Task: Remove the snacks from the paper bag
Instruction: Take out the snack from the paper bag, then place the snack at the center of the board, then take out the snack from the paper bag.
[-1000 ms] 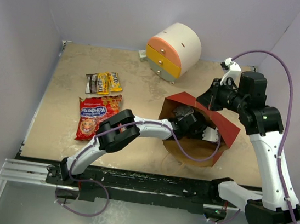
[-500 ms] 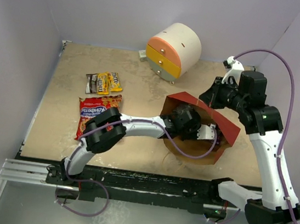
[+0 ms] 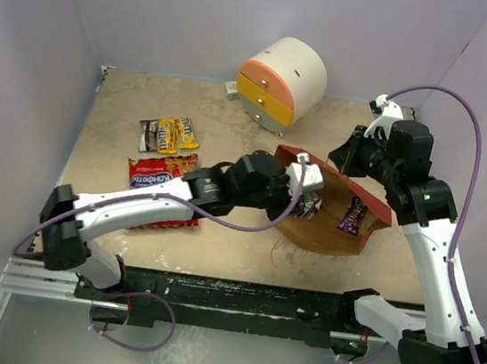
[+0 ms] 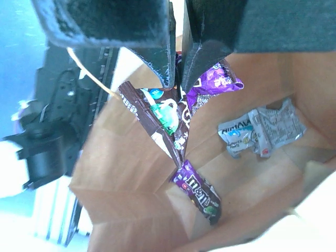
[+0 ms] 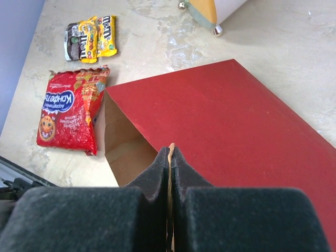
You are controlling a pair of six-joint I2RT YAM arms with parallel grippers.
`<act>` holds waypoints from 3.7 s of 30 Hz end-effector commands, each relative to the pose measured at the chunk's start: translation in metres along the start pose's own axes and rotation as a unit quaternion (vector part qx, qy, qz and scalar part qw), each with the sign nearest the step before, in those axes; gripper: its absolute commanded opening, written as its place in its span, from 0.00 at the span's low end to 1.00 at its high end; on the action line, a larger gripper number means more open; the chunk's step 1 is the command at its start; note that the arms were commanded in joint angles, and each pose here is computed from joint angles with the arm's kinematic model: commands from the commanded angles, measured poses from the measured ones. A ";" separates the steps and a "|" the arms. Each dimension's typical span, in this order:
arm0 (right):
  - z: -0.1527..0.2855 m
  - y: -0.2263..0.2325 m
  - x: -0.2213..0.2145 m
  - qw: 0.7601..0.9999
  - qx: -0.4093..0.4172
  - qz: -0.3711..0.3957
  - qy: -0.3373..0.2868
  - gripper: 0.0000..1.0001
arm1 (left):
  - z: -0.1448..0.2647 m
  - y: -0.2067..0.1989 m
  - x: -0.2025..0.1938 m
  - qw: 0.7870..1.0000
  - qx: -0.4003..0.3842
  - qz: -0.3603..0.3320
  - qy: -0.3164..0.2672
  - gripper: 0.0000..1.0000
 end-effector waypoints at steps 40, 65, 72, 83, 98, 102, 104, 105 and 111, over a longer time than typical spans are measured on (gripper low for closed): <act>-0.008 0.013 -0.008 0.998 0.065 0.007 -0.008 0.00 | 0.292 0.417 -0.245 0.520 0.607 0.596 0.077 0.05; 0.006 0.016 0.002 0.998 0.056 -0.009 -0.032 0.00 | 0.254 0.275 -0.144 0.659 0.457 0.597 -0.030 0.53; 0.002 0.016 -0.012 0.998 0.070 -0.008 -0.001 0.00 | 0.157 0.128 -0.094 0.756 0.315 0.572 -0.045 0.54; 0.018 0.022 -0.038 0.993 0.109 0.018 0.036 0.00 | 0.075 0.005 -0.026 0.887 0.186 0.405 -0.122 0.61; 0.029 0.027 -0.026 0.994 0.105 -0.001 0.004 0.00 | -0.028 -0.051 -0.021 0.941 0.121 0.221 -0.225 0.60; 0.028 0.027 -0.023 0.995 0.102 -0.008 0.003 0.00 | -0.056 -0.050 -0.024 0.947 0.125 0.192 -0.227 0.65; 0.029 0.027 -0.021 0.995 0.099 -0.011 0.003 0.00 | -0.070 -0.050 -0.029 0.949 0.129 0.184 -0.221 0.71; 0.029 0.027 -0.021 0.995 0.097 -0.012 0.004 0.00 | -0.077 -0.050 -0.031 0.950 0.130 0.181 -0.218 0.73; 0.035 0.029 -0.026 0.995 0.103 -0.016 0.014 0.00 | -0.110 -0.041 -0.045 0.953 0.130 0.206 -0.178 0.86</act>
Point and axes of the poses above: each gripper's point midway between its finger pads, its own z axis back along the fingers, its own y axis along the line the jaws close on, x = y × z, the point moved 4 cm from there along z, back along the fingers
